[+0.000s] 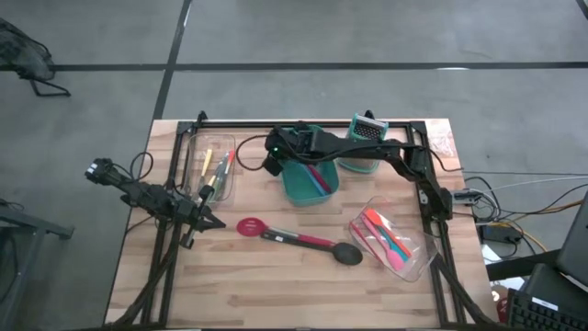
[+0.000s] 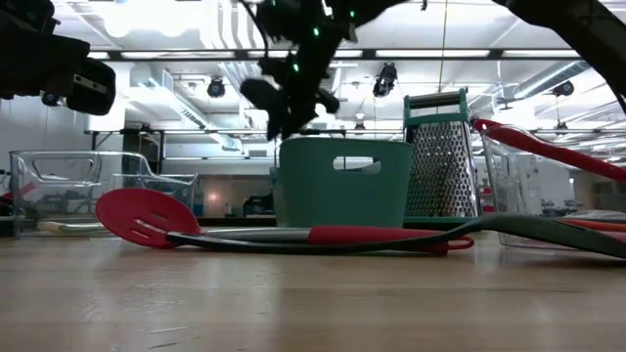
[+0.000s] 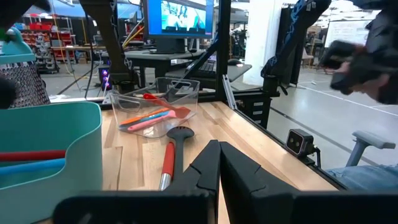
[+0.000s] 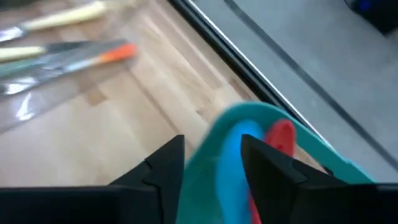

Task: Pick & Place Kitchen Items
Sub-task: Put the black serving spoon into the green bin

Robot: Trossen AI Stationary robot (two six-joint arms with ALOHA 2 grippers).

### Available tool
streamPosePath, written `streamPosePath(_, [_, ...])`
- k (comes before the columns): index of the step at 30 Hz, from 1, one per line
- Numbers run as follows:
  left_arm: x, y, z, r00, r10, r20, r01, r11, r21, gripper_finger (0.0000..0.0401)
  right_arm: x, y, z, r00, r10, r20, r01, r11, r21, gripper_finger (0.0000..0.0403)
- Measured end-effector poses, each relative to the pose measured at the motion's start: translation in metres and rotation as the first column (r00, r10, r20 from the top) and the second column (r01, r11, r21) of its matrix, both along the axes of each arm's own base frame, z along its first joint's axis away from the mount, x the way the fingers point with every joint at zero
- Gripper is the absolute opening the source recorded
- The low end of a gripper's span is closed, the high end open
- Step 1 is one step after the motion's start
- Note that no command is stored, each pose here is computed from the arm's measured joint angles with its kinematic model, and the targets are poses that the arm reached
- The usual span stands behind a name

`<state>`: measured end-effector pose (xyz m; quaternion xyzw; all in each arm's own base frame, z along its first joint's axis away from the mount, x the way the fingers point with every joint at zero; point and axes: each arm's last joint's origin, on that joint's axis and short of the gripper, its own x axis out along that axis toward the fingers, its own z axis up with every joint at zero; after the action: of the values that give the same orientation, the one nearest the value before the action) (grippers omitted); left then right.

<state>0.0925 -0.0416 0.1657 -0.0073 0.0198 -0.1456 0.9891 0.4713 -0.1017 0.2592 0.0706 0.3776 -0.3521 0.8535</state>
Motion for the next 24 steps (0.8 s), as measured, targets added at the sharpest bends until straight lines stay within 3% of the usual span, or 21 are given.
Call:
streamPosePath(5, [0.000,0.000,0.000,1.000,0.000,0.000,0.000,1.000,0.000,0.0012,0.007,0.033,0.022,0.987,0.160,-0.014,-0.160,0.987,-0.016,0.0182])
streamPosePath(12, [0.000,0.000,0.000,1.000,0.000,0.000,0.000,1.000,0.000,0.0012,0.001,0.100,0.040,0.906,0.413,-0.092,-0.405,0.909,0.096,0.0207])
streamPosePath(19, [0.000,0.000,0.000,1.000,0.000,0.000,0.000,1.000,0.000,0.0012,-0.024,0.178,0.032,0.816,0.519,-0.253,-0.480,0.854,0.200,0.0211])
streamPosePath(24, [0.000,0.000,0.000,1.000,-0.001,0.000,0.001,1.000,0.000,0.0012,-0.040,0.229,0.021,0.764,0.585,-0.272,-0.518,0.807,0.283,0.0200])
